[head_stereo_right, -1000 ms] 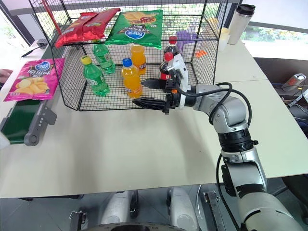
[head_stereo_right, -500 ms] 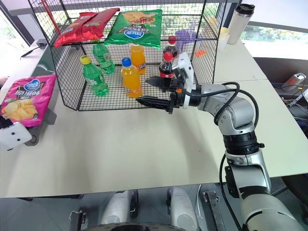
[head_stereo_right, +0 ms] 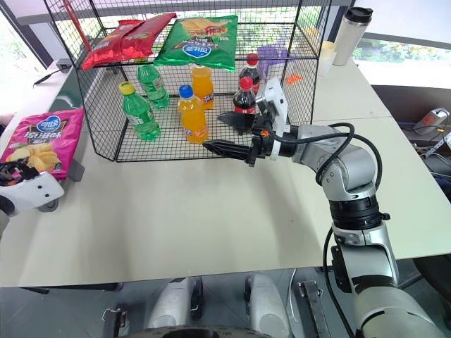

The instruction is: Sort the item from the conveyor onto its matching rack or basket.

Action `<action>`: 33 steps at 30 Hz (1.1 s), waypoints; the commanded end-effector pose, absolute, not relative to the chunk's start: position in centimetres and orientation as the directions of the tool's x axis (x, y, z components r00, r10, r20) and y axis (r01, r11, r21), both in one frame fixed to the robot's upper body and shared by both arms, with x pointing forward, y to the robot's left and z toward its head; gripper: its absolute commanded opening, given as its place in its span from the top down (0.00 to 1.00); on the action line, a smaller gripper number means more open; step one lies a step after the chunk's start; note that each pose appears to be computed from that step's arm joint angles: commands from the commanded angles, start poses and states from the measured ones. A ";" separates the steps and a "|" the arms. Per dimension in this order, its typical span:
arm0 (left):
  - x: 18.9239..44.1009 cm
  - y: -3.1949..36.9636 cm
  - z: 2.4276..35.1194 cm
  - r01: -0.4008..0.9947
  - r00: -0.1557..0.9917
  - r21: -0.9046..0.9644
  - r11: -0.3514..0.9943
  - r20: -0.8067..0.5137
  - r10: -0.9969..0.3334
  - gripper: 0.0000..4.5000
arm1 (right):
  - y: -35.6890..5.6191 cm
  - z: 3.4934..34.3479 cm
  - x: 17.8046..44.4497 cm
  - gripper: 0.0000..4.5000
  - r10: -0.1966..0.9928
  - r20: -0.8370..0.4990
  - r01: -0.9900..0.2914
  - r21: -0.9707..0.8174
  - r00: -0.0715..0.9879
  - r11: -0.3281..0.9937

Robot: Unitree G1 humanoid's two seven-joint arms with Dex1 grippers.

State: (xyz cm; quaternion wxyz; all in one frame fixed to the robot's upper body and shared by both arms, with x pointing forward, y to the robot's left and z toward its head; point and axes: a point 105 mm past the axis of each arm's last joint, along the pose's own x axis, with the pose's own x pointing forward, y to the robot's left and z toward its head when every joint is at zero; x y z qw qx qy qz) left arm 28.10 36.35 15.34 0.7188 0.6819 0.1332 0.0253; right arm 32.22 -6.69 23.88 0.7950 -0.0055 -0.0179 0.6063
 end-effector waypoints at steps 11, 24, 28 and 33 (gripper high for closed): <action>27.9 36.1 23.1 -0.077 0.976 0.995 0.059 0.063 0.206 1.00 | -6.9 25.4 31.9 0.00 0.958 0.066 -0.954 -0.099 0.278 0.284; 21.7 35.4 33.6 0.039 0.997 0.847 0.530 -0.065 0.031 1.00 | -6.7 24.7 32.9 0.00 0.949 0.114 -0.950 -0.066 0.295 0.304; 20.5 33.7 36.9 0.118 0.992 0.735 0.667 -0.053 -0.117 1.00 | -7.0 24.4 32.9 0.00 0.947 0.115 -0.950 -0.060 0.298 0.307; 19.4 30.9 40.0 0.303 0.947 0.579 0.757 -0.095 -0.307 1.00 | -6.3 23.4 31.8 0.00 0.960 0.100 -0.961 -0.072 0.260 0.268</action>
